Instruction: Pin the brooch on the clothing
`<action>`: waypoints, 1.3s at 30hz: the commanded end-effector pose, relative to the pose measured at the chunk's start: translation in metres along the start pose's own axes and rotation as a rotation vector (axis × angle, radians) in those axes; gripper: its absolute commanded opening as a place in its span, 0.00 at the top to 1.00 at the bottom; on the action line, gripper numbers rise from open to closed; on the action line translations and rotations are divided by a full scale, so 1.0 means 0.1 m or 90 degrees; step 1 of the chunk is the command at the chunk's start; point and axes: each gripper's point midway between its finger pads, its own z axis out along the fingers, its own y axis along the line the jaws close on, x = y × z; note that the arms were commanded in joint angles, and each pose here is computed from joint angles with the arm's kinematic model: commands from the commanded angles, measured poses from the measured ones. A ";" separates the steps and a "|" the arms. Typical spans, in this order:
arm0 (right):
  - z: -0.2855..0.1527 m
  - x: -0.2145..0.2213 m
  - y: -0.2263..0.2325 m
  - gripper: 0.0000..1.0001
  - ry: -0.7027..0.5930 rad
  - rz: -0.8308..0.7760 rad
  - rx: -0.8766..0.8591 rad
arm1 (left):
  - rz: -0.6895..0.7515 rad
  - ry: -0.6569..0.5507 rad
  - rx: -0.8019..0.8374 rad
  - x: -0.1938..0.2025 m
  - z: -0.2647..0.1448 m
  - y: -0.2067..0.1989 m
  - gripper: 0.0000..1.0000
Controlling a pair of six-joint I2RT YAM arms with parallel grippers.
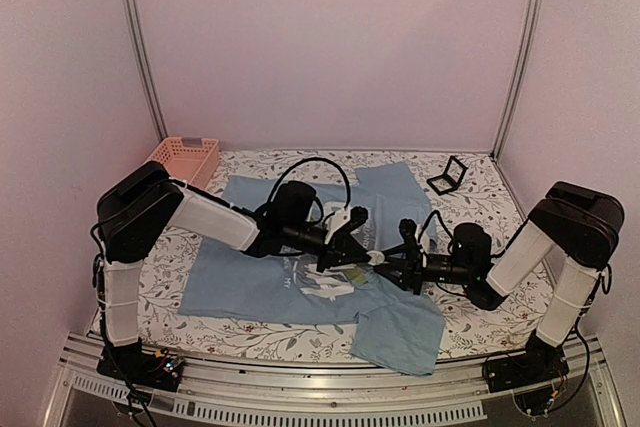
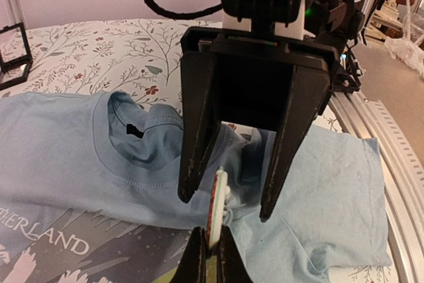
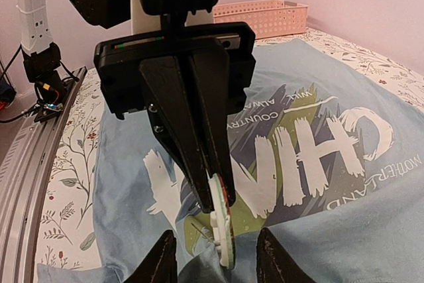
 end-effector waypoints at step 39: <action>0.06 0.01 -0.23 0.97 -0.017 0.129 0.013 | 0.089 -0.017 0.015 -0.09 -0.05 -0.21 1.00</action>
